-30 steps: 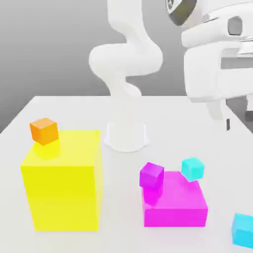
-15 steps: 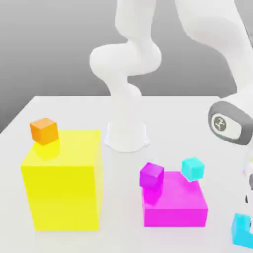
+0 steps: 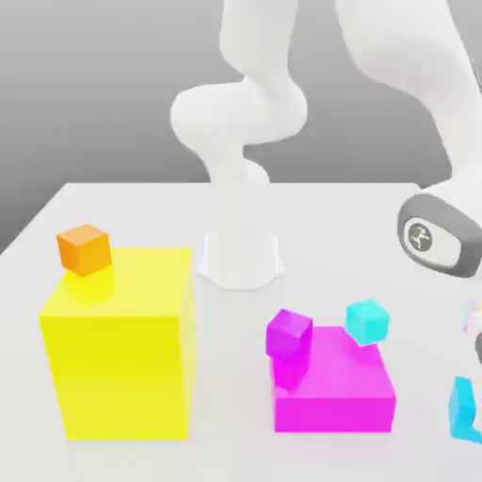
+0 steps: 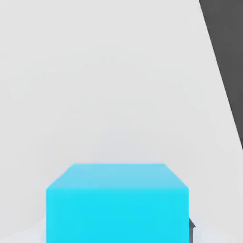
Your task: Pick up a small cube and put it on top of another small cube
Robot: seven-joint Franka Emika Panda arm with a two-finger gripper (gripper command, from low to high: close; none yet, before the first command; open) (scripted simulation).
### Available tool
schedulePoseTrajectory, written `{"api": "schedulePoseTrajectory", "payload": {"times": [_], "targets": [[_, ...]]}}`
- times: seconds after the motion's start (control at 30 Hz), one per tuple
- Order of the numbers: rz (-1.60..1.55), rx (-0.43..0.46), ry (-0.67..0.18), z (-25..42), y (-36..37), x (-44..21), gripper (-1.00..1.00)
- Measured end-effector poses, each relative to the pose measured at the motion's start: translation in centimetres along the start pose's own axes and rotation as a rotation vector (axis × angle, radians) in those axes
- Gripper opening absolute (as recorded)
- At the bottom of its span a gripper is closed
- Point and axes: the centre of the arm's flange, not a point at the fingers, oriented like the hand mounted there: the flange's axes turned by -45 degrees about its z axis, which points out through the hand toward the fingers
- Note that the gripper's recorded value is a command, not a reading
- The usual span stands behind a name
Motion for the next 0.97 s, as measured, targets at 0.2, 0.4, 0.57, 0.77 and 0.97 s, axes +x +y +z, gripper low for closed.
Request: {"api": "schedulePoseTrajectory", "payload": {"times": [0.2,0.4,0.57,0.77,0.97], "targets": [[0.073,0.001,0.000,-4.7,0.3,-6.8,-1.00],[0.133,0.001,0.001,-7.9,-1.2,-13.2,-1.00],[0.186,0.001,0.001,-9.6,-3.2,-18.4,-1.00],[0.230,0.001,0.001,-7.9,-5.0,-22.1,-1.00],[0.231,0.001,0.001,-3.9,-5.2,-22.3,1.00]]}}
